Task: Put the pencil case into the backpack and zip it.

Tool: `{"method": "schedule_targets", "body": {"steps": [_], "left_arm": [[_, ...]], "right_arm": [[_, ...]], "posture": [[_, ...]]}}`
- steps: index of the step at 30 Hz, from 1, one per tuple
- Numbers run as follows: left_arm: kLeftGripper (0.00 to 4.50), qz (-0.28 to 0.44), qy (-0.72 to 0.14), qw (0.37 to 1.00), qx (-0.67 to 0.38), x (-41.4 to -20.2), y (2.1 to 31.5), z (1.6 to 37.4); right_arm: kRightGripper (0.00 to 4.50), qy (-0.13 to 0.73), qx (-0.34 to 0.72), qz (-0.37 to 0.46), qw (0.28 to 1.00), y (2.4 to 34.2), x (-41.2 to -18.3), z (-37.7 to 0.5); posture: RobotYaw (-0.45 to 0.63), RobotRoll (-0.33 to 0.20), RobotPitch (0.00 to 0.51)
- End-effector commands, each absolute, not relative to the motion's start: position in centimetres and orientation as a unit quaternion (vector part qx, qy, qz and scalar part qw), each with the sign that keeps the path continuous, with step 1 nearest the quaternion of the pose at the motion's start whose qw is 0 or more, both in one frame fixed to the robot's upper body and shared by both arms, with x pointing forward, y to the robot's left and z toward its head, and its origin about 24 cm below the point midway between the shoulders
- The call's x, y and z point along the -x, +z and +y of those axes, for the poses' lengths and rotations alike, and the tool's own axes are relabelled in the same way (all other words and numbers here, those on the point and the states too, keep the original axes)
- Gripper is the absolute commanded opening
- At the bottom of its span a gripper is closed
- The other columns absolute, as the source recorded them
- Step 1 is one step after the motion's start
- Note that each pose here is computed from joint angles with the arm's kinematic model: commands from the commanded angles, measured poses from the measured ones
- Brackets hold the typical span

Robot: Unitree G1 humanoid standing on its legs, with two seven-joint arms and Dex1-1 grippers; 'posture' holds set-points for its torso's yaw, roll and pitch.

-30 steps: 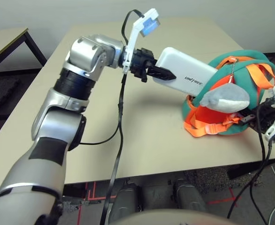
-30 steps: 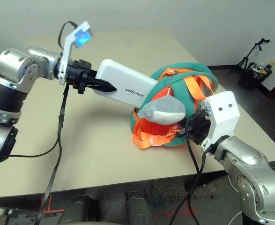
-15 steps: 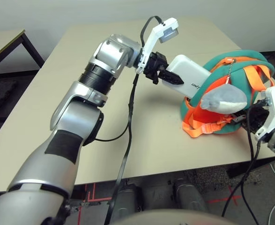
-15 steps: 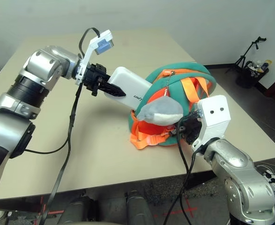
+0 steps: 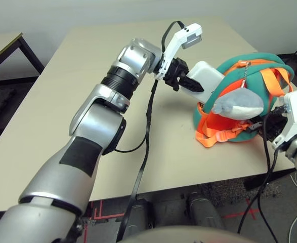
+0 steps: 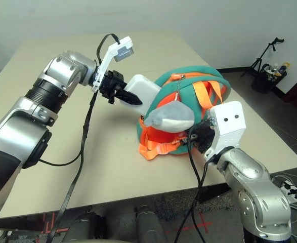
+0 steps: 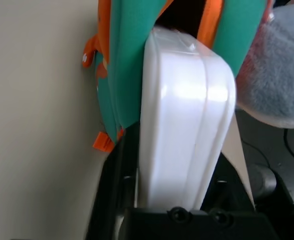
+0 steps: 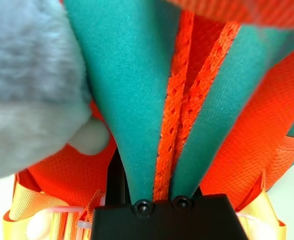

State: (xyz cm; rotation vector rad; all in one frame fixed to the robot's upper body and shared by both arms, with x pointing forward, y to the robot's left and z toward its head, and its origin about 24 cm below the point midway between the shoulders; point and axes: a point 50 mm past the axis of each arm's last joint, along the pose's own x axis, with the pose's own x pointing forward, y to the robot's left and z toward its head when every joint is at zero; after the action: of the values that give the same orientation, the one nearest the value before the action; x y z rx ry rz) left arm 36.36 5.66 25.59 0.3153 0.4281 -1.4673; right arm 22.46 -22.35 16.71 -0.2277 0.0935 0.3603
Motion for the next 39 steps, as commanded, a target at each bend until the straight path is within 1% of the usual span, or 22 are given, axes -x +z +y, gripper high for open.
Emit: {"method": "schedule_targets", "body": {"steps": [1,4,5,9,11,13,18,23,24,28,32,39], "left_arm": [[3.40,0.172,-0.652,0.729,-0.114,-35.8,27.5,7.7],[4.39,0.165,-0.638,0.746,-0.098,-35.3,29.1,9.8],[4.50,0.160,-0.630,0.754,-0.097,-35.2,29.6,10.5],[4.50,0.143,-0.593,0.787,-0.097,-35.5,30.6,12.4],[4.09,0.136,-0.577,0.800,-0.096,-35.7,30.7,12.9],[3.58,0.134,-0.570,0.805,-0.093,-35.9,30.4,12.9],[1.83,0.144,-0.582,0.795,-0.093,-35.4,29.3,11.8],[0.09,0.155,-0.612,0.769,-0.099,-34.0,28.4,9.9],[0.00,0.156,-0.614,0.767,-0.099,-33.8,28.3,9.7],[0.00,0.165,-0.631,0.751,-0.102,-33.1,27.4,8.2],[0.00,0.168,-0.635,0.748,-0.095,-33.2,26.4,7.0],[0.00,0.168,-0.616,0.765,-0.087,-34.9,24.7,6.0]], "right_arm": [[0.10,0.183,0.122,0.046,0.975,16.8,-22.7,-22.5],[0.10,0.183,0.123,0.046,0.974,16.8,-22.8,-22.7],[0.10,0.183,0.124,0.046,0.974,16.8,-22.9,-22.7],[0.10,0.189,0.121,0.047,0.973,16.7,-23.1,-22.6],[0.10,0.196,0.121,0.050,0.972,16.7,-23.3,-22.6],[0.10,0.202,0.124,0.054,0.970,16.8,-23.4,-22.7],[0.10,0.214,0.131,0.063,0.966,17.2,-23.9,-23.1],[0.10,0.220,0.136,0.072,0.963,17.4,-24.2,-23.7],[0.10,0.220,0.135,0.073,0.963,17.5,-24.2,-23.7],[0.10,0.227,0.141,0.080,0.960,17.6,-24.7,-23.9],[0.10,0.234,0.141,0.085,0.958,17.8,-24.8,-23.9],[0.10,0.235,0.139,0.087,0.958,17.9,-24.5,-23.7]], "posture": [[-0.29,0.000,0.000],[-0.27,0.000,0.001],[-0.27,0.000,0.001],[-0.24,0.000,0.000],[-0.22,0.000,0.000],[-0.21,0.000,0.000],[-0.18,0.000,0.003],[-0.15,0.000,0.024],[-0.14,0.000,0.027],[-0.13,0.000,0.045],[-0.12,0.000,0.063],[-0.14,0.000,0.078]]}}
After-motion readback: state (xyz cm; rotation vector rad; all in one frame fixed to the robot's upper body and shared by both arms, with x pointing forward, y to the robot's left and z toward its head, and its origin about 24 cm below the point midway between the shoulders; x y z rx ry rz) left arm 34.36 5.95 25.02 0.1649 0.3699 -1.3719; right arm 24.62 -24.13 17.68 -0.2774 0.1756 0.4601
